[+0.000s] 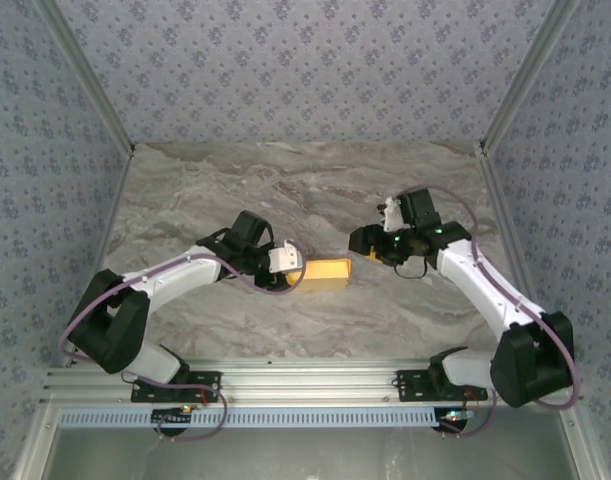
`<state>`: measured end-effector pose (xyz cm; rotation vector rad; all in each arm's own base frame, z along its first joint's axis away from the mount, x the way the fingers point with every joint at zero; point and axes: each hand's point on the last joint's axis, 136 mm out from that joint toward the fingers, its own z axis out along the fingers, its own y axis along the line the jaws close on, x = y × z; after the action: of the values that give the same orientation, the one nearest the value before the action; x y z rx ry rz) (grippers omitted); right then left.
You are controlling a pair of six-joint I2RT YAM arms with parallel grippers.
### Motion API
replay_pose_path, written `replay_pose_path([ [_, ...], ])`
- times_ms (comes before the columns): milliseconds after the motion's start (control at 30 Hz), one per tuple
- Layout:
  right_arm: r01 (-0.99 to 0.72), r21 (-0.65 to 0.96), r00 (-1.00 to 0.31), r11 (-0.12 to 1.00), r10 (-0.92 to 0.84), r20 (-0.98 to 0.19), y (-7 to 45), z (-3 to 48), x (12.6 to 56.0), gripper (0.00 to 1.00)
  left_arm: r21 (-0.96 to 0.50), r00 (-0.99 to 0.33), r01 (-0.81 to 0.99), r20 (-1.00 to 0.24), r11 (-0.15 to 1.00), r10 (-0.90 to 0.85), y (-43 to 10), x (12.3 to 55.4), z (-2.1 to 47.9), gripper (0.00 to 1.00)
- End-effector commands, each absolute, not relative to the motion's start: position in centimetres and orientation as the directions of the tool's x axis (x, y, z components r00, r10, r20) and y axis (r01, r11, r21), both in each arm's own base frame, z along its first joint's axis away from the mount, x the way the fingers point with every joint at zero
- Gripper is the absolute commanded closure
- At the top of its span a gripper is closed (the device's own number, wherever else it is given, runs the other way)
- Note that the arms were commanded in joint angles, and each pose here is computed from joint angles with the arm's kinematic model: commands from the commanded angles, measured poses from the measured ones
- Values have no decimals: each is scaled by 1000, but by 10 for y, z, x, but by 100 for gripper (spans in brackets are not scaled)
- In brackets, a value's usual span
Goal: Fold the paper box
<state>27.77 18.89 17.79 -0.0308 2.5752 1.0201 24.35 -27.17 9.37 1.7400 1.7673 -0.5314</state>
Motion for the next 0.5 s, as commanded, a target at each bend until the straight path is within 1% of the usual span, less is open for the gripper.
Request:
replay_pose_path([
  [0, -584, 416, -683, 698, -145, -716, 194, 212, 282, 33, 81, 35, 997, -565, 13, 824, -255, 229, 68, 56],
  [33, -717, 305, -557, 627, -253, -791, 202, 217, 272, 32, 79, 40, 997, -563, 5, 825, -254, 227, 67, 57],
  [67, -855, 162, -380, 493, -382, -842, 211, 220, 251, 30, 74, 44, 997, -563, -2, 825, -254, 225, 66, 57],
  [100, -928, 28, -220, 371, -488, -845, 215, 216, 233, 28, 72, 51, 997, -565, -12, 823, -254, 224, 66, 57],
  [133, -961, -127, -45, 244, -593, -804, 217, 209, 216, 23, 70, 58, 997, -569, -22, 821, -255, 222, 66, 58],
  [167, -961, -232, 73, 152, -668, -740, 216, 198, 208, 20, 68, 61, 997, -572, -27, 818, -255, 221, 67, 57],
  [200, -957, -276, 137, 84, -712, -689, 213, 190, 204, 20, 68, 65, 997, -577, -32, 814, -256, 220, 68, 57],
  [267, -957, -291, 181, 12, -757, -627, 204, 175, 203, 19, 68, 72, 997, -586, -39, 807, -257, 218, 70, 58],
  [300, -956, -293, 173, 20, -768, -617, 202, 172, 208, 18, 71, 79, 996, -587, -46, 806, -256, 217, 69, 57],
  [333, -955, -293, 162, 36, -766, -623, 203, 173, 214, 18, 72, 82, 996, -588, -49, 805, -256, 216, 69, 58],
  [367, -964, -263, 152, 30, -750, -644, 206, 175, 213, 18, 72, 85, 996, -587, -52, 805, -256, 216, 69, 57],
  [400, -973, -230, 150, 9, -732, -664, 208, 178, 210, 18, 69, 84, 996, -586, -54, 806, -256, 215, 69, 58],
  [433, -981, -192, 159, -37, -723, -673, 208, 178, 205, 18, 67, 84, 996, -586, -55, 806, -256, 215, 69, 58],
  [467, -985, -159, 151, -60, -738, -658, 208, 171, 203, 18, 68, 85, 996, -587, -56, 805, -256, 215, 69, 58],
])
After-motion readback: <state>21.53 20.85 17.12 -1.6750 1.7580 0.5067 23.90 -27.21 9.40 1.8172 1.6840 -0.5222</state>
